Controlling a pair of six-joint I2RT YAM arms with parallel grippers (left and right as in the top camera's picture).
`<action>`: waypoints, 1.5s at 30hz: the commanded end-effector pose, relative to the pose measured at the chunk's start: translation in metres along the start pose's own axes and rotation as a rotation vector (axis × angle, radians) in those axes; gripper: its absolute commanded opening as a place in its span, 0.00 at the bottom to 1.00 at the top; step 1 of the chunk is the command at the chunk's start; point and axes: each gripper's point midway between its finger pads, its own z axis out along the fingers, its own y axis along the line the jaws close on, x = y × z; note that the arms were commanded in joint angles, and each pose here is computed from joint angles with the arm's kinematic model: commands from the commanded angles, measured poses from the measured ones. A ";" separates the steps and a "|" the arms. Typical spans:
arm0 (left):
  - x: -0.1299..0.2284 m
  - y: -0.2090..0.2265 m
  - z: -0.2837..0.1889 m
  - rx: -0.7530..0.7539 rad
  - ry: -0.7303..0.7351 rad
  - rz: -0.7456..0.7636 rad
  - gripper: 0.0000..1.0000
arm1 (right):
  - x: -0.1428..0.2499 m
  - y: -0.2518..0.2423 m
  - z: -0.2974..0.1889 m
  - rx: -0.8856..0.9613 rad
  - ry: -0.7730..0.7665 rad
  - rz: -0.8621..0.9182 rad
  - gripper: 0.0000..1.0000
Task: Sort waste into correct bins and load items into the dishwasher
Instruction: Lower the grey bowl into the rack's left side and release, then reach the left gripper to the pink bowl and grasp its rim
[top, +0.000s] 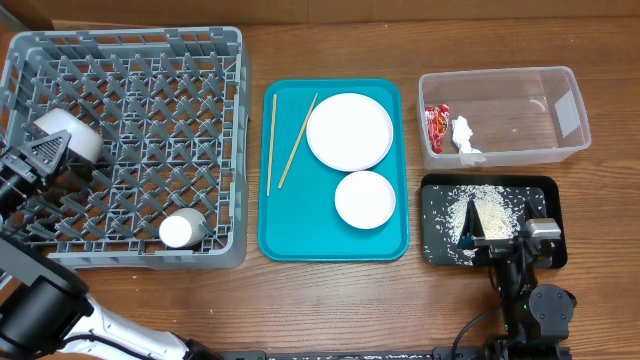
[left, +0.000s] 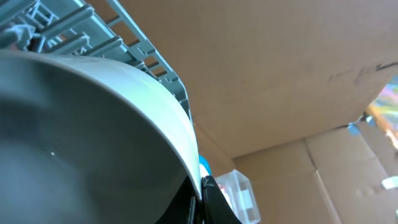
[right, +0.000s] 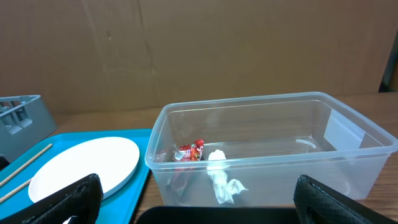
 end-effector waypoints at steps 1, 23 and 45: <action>0.000 0.000 -0.014 -0.025 -0.027 -0.070 0.04 | 0.001 -0.001 0.000 0.002 -0.006 -0.004 1.00; 0.019 -0.013 -0.057 -0.081 -0.093 -0.288 0.82 | 0.001 -0.001 0.000 0.002 -0.006 -0.004 1.00; 0.208 -0.208 0.134 -0.494 0.482 0.514 0.87 | 0.001 -0.001 0.000 0.002 -0.006 -0.004 1.00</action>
